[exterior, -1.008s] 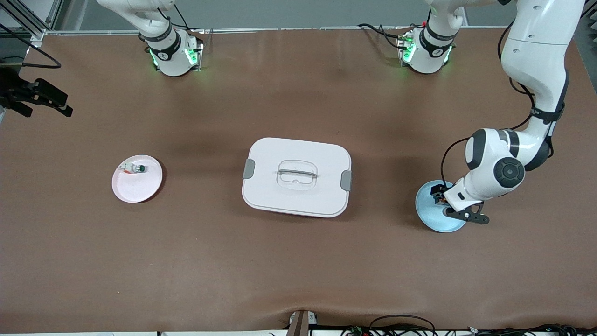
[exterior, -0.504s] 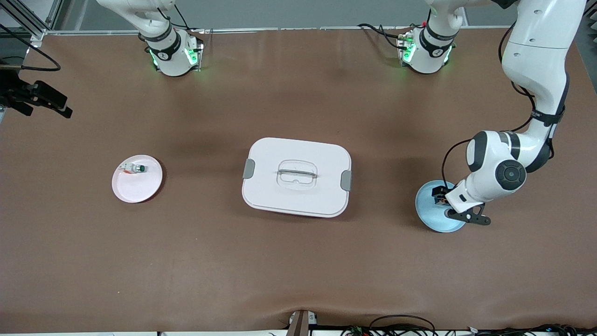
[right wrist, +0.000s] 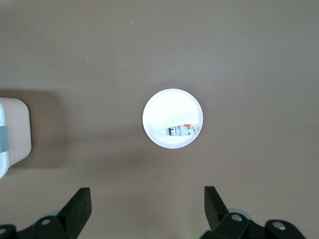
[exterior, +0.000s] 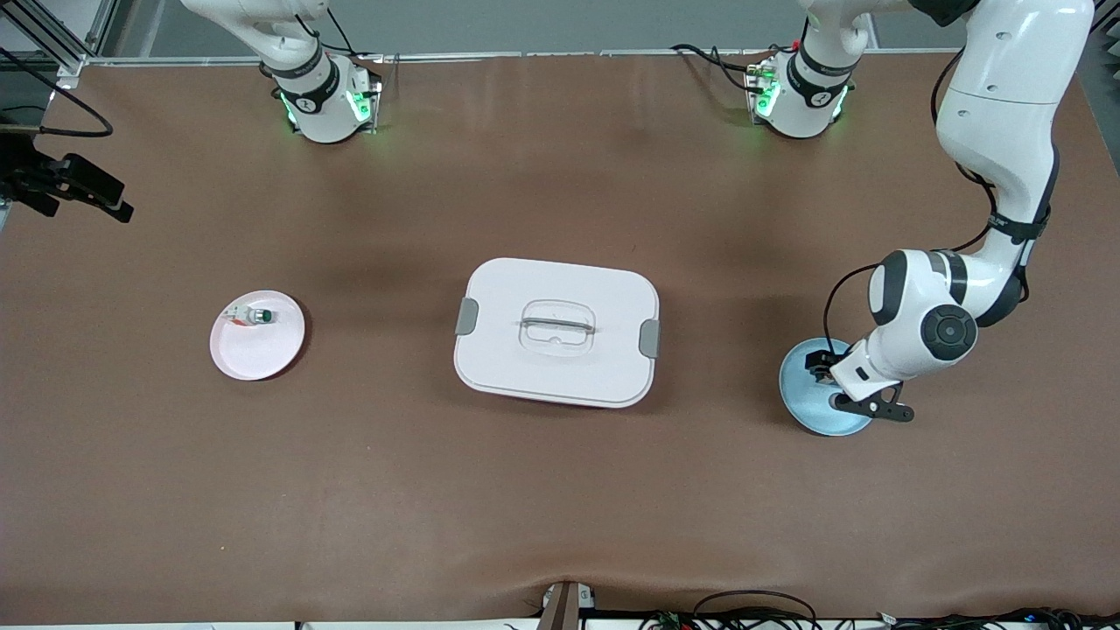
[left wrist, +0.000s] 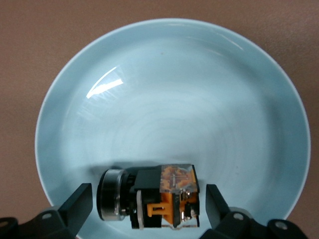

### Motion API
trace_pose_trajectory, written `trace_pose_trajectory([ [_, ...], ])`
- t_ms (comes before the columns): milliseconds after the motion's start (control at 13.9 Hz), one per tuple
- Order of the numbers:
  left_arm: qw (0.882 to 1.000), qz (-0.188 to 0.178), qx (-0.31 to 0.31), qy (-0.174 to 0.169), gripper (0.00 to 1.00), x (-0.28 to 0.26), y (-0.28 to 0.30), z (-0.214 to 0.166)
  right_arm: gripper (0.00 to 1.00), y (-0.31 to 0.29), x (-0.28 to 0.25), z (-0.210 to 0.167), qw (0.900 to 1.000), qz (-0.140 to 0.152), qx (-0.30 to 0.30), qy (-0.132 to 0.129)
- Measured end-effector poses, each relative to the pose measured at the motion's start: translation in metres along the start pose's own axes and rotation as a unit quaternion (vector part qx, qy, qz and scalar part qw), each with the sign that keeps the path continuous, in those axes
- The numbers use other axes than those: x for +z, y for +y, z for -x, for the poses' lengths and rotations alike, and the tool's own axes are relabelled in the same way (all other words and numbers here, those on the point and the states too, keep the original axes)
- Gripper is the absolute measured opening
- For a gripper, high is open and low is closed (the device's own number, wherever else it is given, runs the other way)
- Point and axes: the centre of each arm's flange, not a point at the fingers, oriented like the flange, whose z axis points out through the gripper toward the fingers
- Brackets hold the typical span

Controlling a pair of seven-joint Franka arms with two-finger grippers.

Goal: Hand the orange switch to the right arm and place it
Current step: 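Lower the left gripper and grasp the black-orange switch, then lift the switch with the left gripper and carry it over the box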

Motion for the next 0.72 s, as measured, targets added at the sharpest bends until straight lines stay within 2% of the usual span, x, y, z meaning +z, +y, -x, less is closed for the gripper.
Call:
trace_pose_trajectory([
  [216, 1.0, 0.001, -0.002, -0.002, 1.0, 0.0025, 0.0, 0.0004, 1.0, 0.0006, 0.004, 0.0002, 1.0, 0.003, 0.0, -0.004],
  [432, 1.0, 0.0, -0.006, 0.0, 0.72, 0.0014, -0.0001, -0.0003, 1.0, 0.0007, 0.0041, 0.0002, 1.0, 0.003, 0.0, -0.004],
  [720, 1.0, 0.0, -0.019, 0.004, 0.72, -0.0018, -0.0009, -0.0029, 1.0, 0.0007, 0.0041, 0.0002, 1.0, 0.003, 0.002, -0.004],
])
